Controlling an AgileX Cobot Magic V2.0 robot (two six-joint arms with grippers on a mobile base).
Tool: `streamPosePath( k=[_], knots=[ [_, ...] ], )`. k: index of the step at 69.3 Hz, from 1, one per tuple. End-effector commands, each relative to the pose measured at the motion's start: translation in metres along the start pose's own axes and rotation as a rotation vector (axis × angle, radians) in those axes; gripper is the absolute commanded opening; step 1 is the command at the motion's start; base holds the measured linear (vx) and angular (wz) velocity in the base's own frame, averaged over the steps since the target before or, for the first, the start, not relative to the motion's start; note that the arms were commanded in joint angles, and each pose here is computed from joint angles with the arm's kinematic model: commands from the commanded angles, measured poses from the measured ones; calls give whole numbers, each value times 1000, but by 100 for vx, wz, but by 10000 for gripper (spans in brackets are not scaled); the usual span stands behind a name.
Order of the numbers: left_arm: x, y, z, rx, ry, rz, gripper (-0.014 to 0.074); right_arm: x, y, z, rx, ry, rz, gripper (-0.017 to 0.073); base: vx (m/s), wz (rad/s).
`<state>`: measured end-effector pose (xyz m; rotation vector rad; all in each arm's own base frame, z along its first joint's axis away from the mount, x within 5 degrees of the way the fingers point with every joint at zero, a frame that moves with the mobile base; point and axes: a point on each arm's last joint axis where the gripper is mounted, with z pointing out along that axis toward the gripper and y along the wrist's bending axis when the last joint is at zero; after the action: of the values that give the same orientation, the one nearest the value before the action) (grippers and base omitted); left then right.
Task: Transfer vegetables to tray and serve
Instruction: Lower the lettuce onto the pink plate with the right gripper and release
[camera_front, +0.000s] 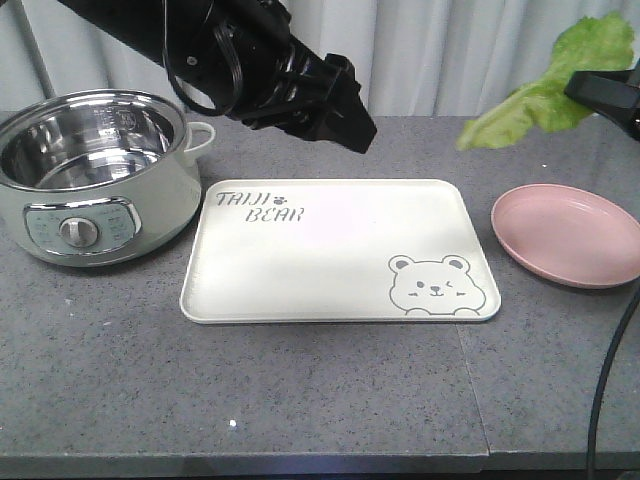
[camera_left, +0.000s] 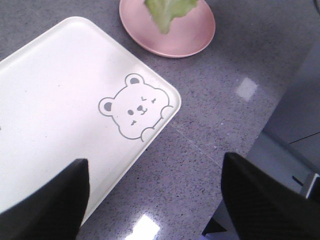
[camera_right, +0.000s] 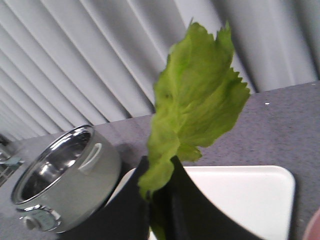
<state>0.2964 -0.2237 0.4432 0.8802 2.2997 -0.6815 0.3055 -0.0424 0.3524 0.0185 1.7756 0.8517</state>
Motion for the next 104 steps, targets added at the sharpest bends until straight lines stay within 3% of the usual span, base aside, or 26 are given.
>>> streamPosePath(
  k=[1, 12, 27, 39, 51, 59, 83, 104],
  knots=[
    [-5, -10, -28, -26, -89, 13, 539, -19, 2, -16, 20, -74, -20, -6, 0, 0],
    [-3, -5, -28, -83, -63, 30, 539, -15, -26, -19, 167, -47, -16, -6, 0, 0],
    [-2, 0, -28, -142, -56, 48, 539, 4, -77, -1, 290, 12, 77, -6, 0, 0],
    [-2, 6, -28, -198, -46, 62, 539, 20, -109, 15, 299, 99, 98, -1, 0, 0],
    [-2, 6, -28, -198, -46, 62, 539, 14, -125, 26, 292, 174, 89, 23, 0, 0],
    [-2, 6, -28, -198, -46, 62, 539, 10, -135, 31, 319, 247, 80, 87, 0, 0],
    [-2, 5, -28, -197, -46, 62, 539, -5, -146, 31, 420, 329, -14, 457, 0, 0],
    [-2, 5, -28, -195, -48, 43, 539, -18, -149, 25, 525, 380, -79, 468, 0, 0]
  ],
)
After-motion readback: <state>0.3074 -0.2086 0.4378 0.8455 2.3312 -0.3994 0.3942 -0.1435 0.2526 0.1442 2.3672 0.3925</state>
